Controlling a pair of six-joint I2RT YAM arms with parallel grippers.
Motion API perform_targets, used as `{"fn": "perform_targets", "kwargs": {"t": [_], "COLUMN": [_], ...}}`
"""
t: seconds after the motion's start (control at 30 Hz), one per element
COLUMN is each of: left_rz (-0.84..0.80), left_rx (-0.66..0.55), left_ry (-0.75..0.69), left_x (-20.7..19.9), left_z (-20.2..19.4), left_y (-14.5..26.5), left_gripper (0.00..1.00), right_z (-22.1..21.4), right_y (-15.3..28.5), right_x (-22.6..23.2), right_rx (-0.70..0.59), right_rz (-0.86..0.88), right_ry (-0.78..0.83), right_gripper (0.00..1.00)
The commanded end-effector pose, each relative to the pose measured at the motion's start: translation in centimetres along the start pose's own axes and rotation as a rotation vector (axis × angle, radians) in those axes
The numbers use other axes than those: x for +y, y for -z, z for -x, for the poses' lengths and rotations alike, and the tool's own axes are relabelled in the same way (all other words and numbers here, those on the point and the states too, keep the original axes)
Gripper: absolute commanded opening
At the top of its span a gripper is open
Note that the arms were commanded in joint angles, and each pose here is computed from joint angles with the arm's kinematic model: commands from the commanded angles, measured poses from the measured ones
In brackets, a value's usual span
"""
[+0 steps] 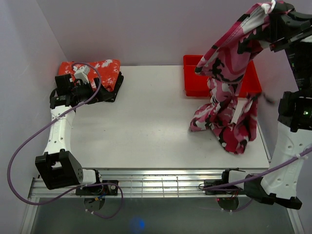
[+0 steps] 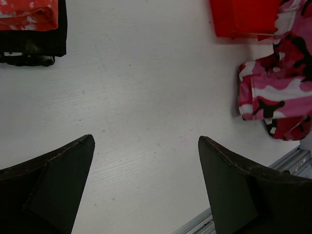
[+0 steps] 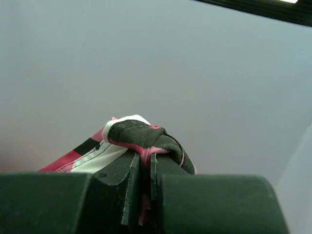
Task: Fold and stack the trousers
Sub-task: Move the trousers to the center of the board
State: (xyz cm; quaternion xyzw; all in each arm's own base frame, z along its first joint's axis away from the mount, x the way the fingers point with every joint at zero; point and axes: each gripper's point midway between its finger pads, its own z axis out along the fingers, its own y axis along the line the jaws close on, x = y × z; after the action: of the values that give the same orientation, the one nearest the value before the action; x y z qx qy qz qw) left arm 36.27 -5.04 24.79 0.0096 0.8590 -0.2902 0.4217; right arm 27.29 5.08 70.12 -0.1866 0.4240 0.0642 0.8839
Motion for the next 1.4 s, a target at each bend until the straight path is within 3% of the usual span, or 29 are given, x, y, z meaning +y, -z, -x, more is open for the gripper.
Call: {"fn": "perform_targets", "kwargs": {"t": [0.0, 0.2, 0.3, 0.47, 0.6, 0.73, 0.93, 1.2, 1.37], "left_rz": [-0.078, -0.214, -0.339, -0.371, -0.406, -0.474, -0.705, -0.883, -1.096], "left_rx": [-0.056, -0.047, -0.056, 0.018, 0.17, 0.253, 0.229, 0.085, 0.002], "left_ry": [-0.064, -0.141, -0.217, -0.308, -0.342, -0.368, -0.503, -0.847, -0.991], "left_x": [-2.4, -4.3, -6.5, -9.5, -12.9, -14.7, -19.4, -23.0, -25.2], "left_z": [1.5, 0.0, -1.3, -4.6, -9.7, -14.2, -16.2, -18.0, -18.6], "left_y": [1.3, 1.6, 1.5, -3.7, -9.9, -13.8, -17.4, -22.6, -23.0], "left_gripper": [0.98, 0.98, 0.98, 0.94, 0.87, 0.9, 0.92, 0.92, 0.93], "right_z": [2.7, -4.7, -6.4, -9.8, -11.0, -10.3, -9.7, -10.4, -11.1], "right_y": [0.9, 2.1, 2.9, 6.9, 10.9, 11.5, 10.7, 9.9, 9.2], "right_x": [2.9, 4.1, 3.3, 1.2, -2.7, -3.2, -3.0, -2.8, -2.7], "right_rx": [-0.12, 0.062, 0.11, 0.229, 0.307, 0.302, 0.292, 0.319, 0.344], "right_rz": [0.123, 0.147, 0.081, -0.111, -0.366, -0.395, -0.363, -0.334, -0.312], "right_ry": [-0.016, -0.195, -0.163, -0.065, 0.099, 0.139, 0.143, 0.112, 0.083], "right_gripper": [0.08, 0.08, 0.08, 0.08, 0.08, 0.08, 0.08, 0.08, 0.08]}}
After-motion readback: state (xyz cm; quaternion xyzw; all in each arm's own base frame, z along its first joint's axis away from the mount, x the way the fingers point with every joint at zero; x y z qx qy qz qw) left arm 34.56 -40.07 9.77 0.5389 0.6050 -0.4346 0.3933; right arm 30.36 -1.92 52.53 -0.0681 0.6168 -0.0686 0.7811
